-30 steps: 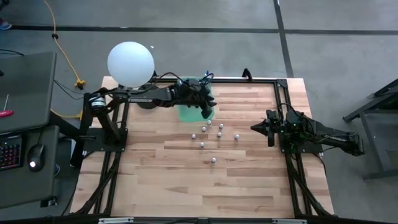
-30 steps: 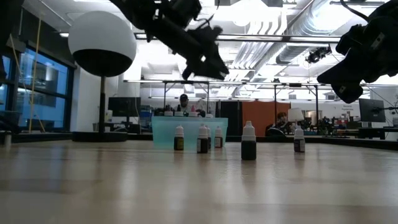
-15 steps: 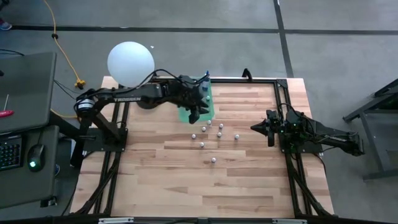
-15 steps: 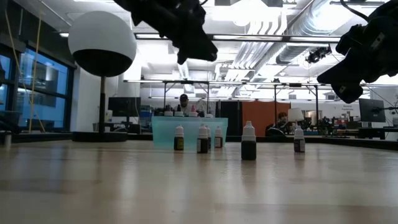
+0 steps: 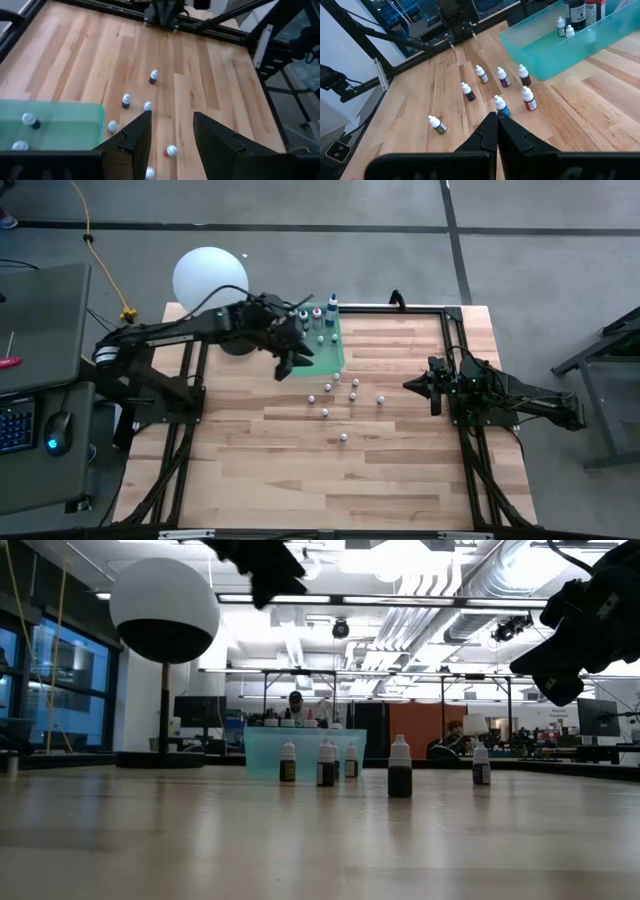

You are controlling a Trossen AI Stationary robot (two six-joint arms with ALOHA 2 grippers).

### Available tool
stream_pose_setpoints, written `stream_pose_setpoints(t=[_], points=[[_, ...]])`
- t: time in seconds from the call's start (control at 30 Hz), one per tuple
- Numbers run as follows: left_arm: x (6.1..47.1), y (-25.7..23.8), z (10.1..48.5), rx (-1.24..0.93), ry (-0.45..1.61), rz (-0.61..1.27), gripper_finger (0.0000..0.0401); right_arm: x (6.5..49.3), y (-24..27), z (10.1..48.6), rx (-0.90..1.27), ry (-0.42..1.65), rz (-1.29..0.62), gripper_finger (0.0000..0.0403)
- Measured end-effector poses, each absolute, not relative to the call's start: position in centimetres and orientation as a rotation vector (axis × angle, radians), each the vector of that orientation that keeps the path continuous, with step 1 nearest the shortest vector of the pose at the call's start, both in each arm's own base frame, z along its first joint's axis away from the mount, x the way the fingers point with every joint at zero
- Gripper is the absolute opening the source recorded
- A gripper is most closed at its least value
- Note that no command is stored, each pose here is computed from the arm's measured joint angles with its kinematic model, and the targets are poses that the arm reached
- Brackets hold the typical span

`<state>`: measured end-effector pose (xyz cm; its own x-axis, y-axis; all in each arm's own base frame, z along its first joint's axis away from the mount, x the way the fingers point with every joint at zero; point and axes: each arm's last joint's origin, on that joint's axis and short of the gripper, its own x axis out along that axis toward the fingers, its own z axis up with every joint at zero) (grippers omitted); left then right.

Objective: Pick & Place food coloring
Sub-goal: Put the small green food coloring bottle into the blue bin

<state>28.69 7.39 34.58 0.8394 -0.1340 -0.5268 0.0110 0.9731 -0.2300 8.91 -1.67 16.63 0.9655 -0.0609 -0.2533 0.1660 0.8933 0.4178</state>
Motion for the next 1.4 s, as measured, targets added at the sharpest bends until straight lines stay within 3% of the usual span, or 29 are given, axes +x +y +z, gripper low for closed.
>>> stream_pose_setpoints(t=[0.33,0.67,0.8,1.07,1.23,1.4], points=[[23.1,5.5,38.5,-0.205,0.503,-0.059,0.0143,8.9,-1.7,16.6,0.452,0.238,-0.119,0.0],[18.5,1.2,39.8,-0.202,0.459,-0.016,0.0143,8.9,-1.7,16.6,0.451,0.238,-0.119,0.0],[17.7,-0.2,37.0,-0.271,0.35,-0.032,0.0143,8.9,-1.7,16.6,0.451,0.238,-0.119,0.0],[18.1,-2.3,27.7,-0.339,0.212,-0.127,0.0143,8.9,-1.7,16.6,0.451,0.238,-0.119,0.0],[18.6,-2.3,23.2,-0.295,0.269,-0.069,0.0143,8.9,-1.7,16.6,0.451,0.238,-0.119,0.0],[19.7,-2.2,21.1,-0.189,0.346,-0.001,0.0143,8.9,-1.7,16.6,0.451,0.238,-0.119,0.0]])
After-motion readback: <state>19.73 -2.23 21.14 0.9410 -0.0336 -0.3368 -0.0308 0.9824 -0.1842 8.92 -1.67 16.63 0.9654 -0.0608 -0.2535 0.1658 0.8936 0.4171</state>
